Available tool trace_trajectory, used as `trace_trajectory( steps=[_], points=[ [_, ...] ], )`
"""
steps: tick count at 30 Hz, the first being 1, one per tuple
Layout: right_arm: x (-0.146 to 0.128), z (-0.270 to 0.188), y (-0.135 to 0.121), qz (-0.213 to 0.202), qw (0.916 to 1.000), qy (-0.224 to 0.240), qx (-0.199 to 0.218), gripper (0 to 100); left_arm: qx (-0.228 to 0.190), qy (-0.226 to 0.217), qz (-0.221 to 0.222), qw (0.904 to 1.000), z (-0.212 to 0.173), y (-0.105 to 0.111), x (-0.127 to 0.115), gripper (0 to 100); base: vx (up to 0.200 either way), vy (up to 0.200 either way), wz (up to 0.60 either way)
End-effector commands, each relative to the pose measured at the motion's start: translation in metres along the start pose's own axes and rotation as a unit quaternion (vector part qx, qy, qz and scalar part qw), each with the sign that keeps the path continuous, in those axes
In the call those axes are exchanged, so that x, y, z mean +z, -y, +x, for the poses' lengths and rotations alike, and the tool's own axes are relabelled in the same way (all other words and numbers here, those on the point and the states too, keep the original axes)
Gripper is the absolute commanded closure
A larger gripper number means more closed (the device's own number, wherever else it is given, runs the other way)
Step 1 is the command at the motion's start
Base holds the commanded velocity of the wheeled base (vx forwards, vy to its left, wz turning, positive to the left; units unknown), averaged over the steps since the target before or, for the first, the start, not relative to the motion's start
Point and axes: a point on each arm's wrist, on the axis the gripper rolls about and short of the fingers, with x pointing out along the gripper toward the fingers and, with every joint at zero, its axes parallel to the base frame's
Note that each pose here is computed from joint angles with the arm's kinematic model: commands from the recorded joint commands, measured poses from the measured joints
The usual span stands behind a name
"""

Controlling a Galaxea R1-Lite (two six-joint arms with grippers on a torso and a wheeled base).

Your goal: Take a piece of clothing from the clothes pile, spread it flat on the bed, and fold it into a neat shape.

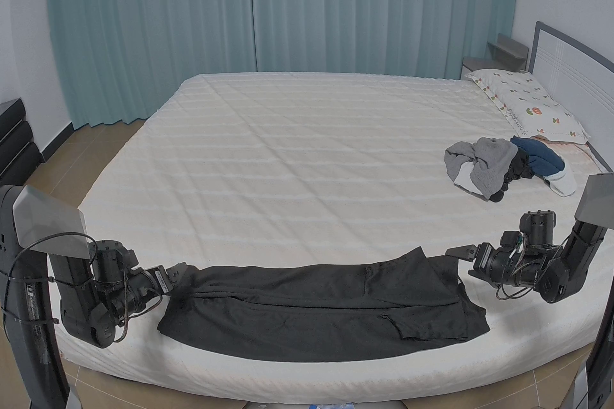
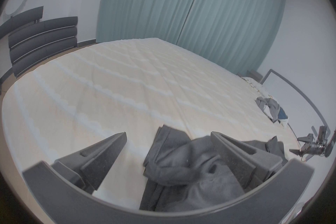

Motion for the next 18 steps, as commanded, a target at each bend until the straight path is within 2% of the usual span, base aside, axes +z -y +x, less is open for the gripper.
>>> trace_trajectory(
  steps=[1, 4, 10, 13, 18],
  points=[
    [0.0, 0.004, -0.003, 0.032, 0.9994, 0.006, 0.01, 0, -0.012, 0.03, -0.012, 0.9994, 0.005, 0.006, 0.019, 0, 0.0, 0.0, 0.0],
    [0.0, 0.007, -0.001, 0.057, 0.9982, 0.013, 0.016, 0, -0.01, 0.012, -0.019, 0.9997, 0.017, 0.007, 0.023, 0, 0.0, 0.0, 0.0],
    [-0.006, 0.016, 0.014, 0.092, 0.9957, 0.008, 0.006, 0, 0.0, -0.043, -0.087, 0.9953, 0.048, 0.013, 0.043, 0, 0.0, 0.0, 0.0],
    [-0.006, 0.014, 0.018, 0.106, 0.9943, 0.013, 0.002, 0, 0.003, -0.054, -0.1, 0.9936, 0.055, 0.012, 0.047, 0, 0.0, 0.0, 0.0],
    [-0.006, 0.014, 0.023, 0.116, 0.9932, 0.011, -0.001, 0, 0.001, -0.071, -0.106, 0.9918, 0.062, 0.011, 0.04, 0, 0.0, 0.0, 0.0]
  ],
)
